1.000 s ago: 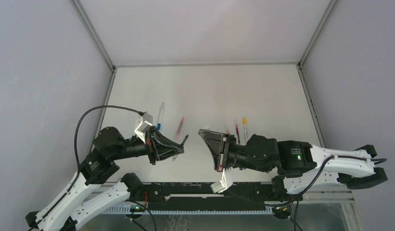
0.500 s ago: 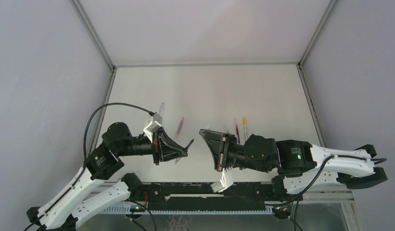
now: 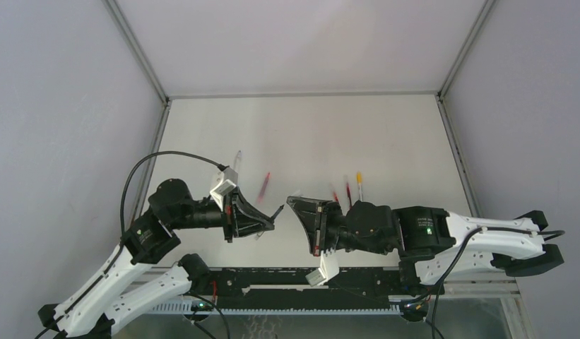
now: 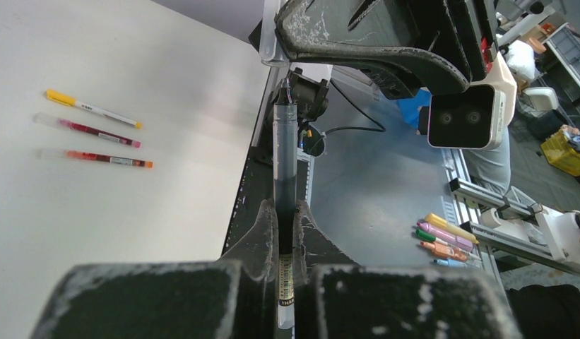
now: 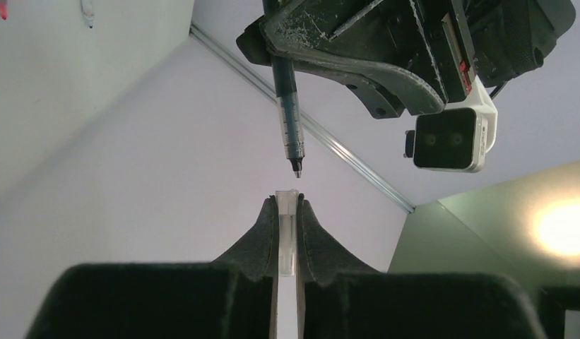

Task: Insert the pens into the pen caps
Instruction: Insert the pen cap onto the pen.

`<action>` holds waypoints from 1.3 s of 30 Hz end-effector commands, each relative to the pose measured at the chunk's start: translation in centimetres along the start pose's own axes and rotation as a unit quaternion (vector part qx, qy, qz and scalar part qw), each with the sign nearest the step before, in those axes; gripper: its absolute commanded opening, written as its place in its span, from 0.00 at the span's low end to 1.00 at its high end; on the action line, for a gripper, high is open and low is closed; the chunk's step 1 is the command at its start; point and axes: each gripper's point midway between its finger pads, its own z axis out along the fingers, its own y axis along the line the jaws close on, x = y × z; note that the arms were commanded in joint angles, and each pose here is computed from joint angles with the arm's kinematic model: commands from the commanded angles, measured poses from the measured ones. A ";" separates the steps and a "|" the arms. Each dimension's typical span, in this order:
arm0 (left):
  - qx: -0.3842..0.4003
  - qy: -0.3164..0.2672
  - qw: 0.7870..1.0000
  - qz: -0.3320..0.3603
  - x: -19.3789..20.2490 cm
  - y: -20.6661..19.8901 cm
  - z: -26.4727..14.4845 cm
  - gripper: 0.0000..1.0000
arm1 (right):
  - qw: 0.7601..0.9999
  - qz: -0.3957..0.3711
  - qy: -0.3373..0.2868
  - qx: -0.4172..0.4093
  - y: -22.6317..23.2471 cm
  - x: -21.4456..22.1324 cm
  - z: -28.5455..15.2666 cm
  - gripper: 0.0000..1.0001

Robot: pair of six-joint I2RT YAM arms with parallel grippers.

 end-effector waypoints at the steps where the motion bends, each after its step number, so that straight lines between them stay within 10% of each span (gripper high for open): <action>1: 0.009 -0.018 0.999 0.033 -2.2 -1.1 -0.5 0.00 | 0.992 -0.124 0.004 0.024 -2.7 0.4 -0.9 0.00; 39: 0.017 -0.003 0.999 0.033 -1.7 -1.2 -0.3 0.00 | 0.990 -0.128 -0.051 0.002 -1.4 -2.7 1.2 0.00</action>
